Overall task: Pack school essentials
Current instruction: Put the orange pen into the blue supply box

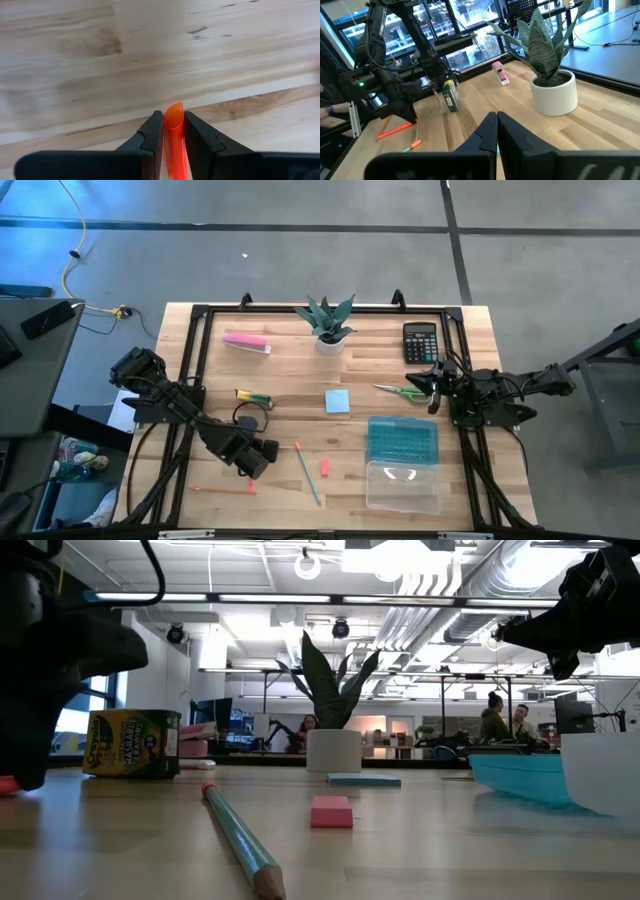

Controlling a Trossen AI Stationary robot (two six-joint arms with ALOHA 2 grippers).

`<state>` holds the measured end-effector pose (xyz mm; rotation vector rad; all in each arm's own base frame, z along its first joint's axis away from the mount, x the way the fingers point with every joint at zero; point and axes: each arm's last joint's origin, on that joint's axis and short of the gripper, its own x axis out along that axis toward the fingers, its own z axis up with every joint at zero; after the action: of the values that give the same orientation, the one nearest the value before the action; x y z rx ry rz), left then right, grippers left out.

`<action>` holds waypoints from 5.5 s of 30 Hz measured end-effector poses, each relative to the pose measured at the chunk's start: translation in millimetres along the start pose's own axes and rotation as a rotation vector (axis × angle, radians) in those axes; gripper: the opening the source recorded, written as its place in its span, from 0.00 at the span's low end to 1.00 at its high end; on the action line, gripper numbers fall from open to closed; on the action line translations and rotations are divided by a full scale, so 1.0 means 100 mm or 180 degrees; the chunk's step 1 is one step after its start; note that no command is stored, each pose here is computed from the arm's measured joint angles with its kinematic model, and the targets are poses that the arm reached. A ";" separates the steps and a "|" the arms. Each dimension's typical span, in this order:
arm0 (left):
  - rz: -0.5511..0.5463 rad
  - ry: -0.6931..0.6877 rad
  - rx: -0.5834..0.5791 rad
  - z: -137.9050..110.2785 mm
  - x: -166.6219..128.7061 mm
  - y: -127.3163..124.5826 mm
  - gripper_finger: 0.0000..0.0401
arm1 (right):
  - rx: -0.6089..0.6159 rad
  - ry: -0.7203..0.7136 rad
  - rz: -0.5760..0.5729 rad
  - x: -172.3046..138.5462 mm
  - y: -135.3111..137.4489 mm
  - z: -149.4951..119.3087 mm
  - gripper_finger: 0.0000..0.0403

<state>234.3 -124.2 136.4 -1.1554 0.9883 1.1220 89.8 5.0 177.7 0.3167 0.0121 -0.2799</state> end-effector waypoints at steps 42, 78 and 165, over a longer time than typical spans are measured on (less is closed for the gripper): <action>-0.2738 -0.0980 0.0191 0.84 -0.65 -0.85 0.13 | -0.0023 0.0042 -0.0015 0.00 0.00 -0.01 0.00; -0.3288 -0.1437 0.0828 1.27 -0.77 -1.02 0.12 | 0.1764 -0.0829 0.1138 -0.08 0.14 0.38 0.04; -0.3233 -0.1538 0.0874 1.38 -0.76 -1.02 0.13 | 0.0765 0.1786 0.1085 1.80 0.90 0.37 0.03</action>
<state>323.4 -3.8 248.3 -0.9000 0.0950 0.3743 286.5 26.7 230.6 0.6202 0.4759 0.1547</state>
